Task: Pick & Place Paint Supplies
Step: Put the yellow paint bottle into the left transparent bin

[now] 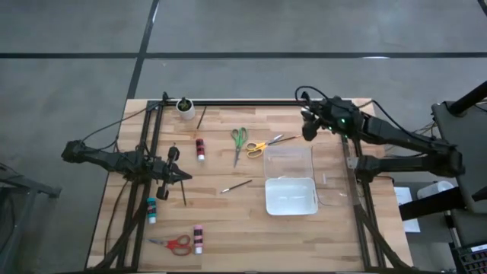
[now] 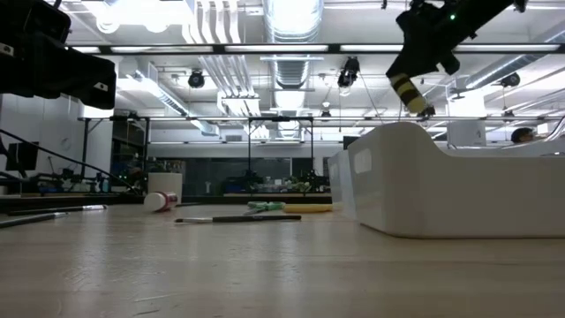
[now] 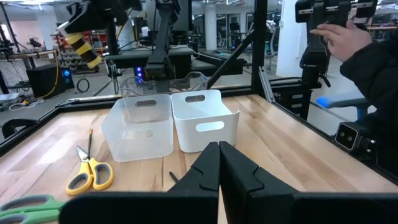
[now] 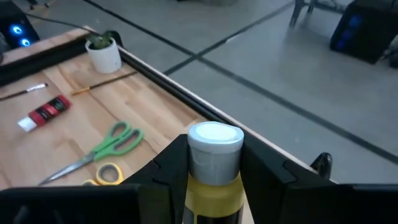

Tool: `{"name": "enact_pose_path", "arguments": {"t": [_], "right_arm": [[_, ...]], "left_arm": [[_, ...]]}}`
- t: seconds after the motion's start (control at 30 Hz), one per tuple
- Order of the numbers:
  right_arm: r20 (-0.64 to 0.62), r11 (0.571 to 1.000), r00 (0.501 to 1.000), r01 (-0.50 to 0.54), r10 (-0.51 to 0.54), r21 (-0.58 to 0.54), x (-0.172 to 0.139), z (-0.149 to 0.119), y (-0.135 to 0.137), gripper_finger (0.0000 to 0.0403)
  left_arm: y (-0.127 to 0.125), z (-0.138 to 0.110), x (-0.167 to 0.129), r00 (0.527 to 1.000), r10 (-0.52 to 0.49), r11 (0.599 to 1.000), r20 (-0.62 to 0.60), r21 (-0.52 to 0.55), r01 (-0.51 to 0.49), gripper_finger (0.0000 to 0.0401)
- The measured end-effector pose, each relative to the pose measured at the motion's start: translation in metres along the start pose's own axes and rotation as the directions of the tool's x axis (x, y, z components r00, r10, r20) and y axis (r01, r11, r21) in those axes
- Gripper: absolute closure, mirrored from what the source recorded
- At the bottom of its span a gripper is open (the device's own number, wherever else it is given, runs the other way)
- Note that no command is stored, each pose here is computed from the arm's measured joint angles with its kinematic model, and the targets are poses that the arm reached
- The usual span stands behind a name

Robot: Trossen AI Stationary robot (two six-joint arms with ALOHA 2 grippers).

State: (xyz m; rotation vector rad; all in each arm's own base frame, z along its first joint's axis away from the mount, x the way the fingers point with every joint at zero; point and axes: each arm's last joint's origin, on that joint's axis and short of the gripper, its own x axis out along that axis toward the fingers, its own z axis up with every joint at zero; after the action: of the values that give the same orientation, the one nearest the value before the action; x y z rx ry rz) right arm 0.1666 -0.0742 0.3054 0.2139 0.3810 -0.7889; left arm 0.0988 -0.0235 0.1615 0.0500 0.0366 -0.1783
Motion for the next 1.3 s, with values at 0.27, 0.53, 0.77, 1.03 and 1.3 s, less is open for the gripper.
{"name": "enact_pose_path", "arguments": {"t": [0.27,0.53,0.77,1.03,1.3], "right_arm": [[0.019,0.999,1.0,0.024,-0.024,-0.024,-0.02,-0.008,0.016,0.029],[0.047,1.0,0.999,-0.024,0.024,-0.009,-0.033,-0.02,0.038,0.029],[0.17,0.998,0.984,-0.054,0.049,0.029,-0.033,-0.043,0.057,0.029],[0.36,0.986,0.92,-0.167,0.153,0.009,-0.023,-0.074,0.072,0.029],[0.425,0.974,0.877,-0.209,0.225,-0.083,-0.002,-0.107,0.081,0.029]], "left_arm": [[0.0,0.0,0.0,1.0,0.0,1.0,0.0,0.0,0.0,0.0398],[0.0,0.0,0.0,1.0,0.0,1.0,0.0,0.0,0.0,0.0398],[0.0,0.0,0.0,1.0,0.0,1.0,0.0,0.0,0.0,0.0398],[0.0,0.0,0.0,1.0,0.0,1.0,0.0,0.0,0.0,0.0398],[0.0,0.0,0.0,1.0,0.0,1.0,0.0,0.0,0.0,0.0398]]}}
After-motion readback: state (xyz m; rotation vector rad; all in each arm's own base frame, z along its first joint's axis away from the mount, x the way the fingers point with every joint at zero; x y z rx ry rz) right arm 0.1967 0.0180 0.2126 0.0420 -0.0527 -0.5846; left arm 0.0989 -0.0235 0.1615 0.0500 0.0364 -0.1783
